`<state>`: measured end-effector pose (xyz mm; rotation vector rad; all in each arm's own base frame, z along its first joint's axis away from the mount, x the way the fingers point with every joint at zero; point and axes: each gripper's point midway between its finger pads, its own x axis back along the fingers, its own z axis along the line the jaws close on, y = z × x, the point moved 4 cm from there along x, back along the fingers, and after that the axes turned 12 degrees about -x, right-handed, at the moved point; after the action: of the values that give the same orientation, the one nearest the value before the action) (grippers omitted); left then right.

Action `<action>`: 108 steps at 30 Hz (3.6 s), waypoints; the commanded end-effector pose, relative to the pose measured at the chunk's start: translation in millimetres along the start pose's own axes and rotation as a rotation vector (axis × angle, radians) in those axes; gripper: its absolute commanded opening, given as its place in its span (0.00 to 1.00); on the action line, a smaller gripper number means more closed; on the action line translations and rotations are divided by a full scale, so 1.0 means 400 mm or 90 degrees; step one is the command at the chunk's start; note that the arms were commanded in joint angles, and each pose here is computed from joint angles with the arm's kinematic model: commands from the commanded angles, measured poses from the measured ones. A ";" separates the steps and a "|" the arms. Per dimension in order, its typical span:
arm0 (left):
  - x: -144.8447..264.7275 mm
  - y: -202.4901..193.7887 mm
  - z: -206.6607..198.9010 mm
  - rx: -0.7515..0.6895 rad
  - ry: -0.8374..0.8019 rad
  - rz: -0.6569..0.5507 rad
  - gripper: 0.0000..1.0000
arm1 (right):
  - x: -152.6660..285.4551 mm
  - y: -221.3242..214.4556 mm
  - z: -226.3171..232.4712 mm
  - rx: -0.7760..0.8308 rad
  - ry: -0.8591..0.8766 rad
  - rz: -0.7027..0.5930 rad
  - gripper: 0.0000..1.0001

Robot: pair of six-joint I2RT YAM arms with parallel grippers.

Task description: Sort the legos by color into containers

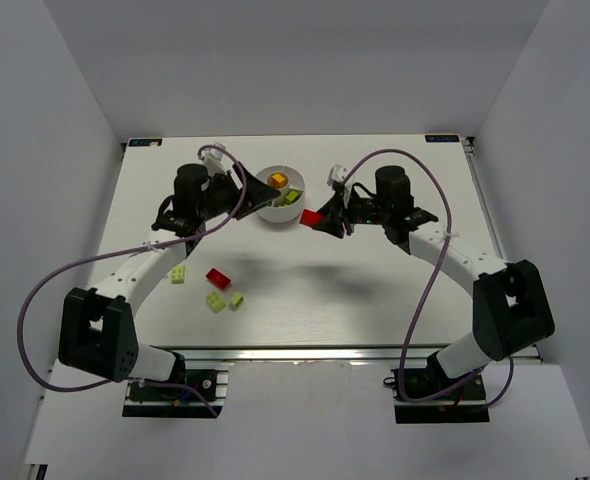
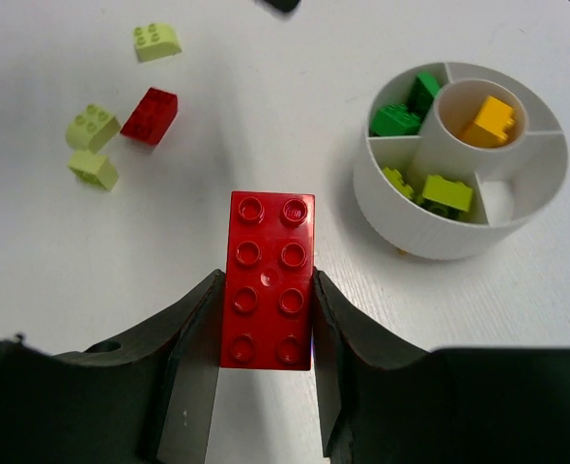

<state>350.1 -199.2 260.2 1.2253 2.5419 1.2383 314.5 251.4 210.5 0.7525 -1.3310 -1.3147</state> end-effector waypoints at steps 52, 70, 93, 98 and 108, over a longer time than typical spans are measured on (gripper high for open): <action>0.031 -0.090 -0.027 0.029 -0.084 0.055 0.00 | -0.073 0.055 0.065 0.065 -0.024 -0.018 0.89; -0.107 0.186 0.222 -0.247 0.289 0.017 0.00 | -0.015 -0.018 0.089 0.061 0.022 0.026 0.00; -0.245 0.149 0.284 -0.230 0.222 0.049 0.04 | -0.021 -0.032 0.092 0.046 0.035 0.028 0.00; -0.256 0.153 0.282 -0.229 0.215 0.048 0.08 | -0.023 -0.035 0.092 0.044 0.037 0.029 0.00; -0.266 0.137 0.301 -0.226 0.239 0.066 0.47 | -0.024 -0.033 0.091 0.043 0.036 0.029 0.00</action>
<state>496.3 -172.9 183.2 1.1638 2.3483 1.9918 279.2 265.5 195.0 0.7557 -1.3494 -1.2071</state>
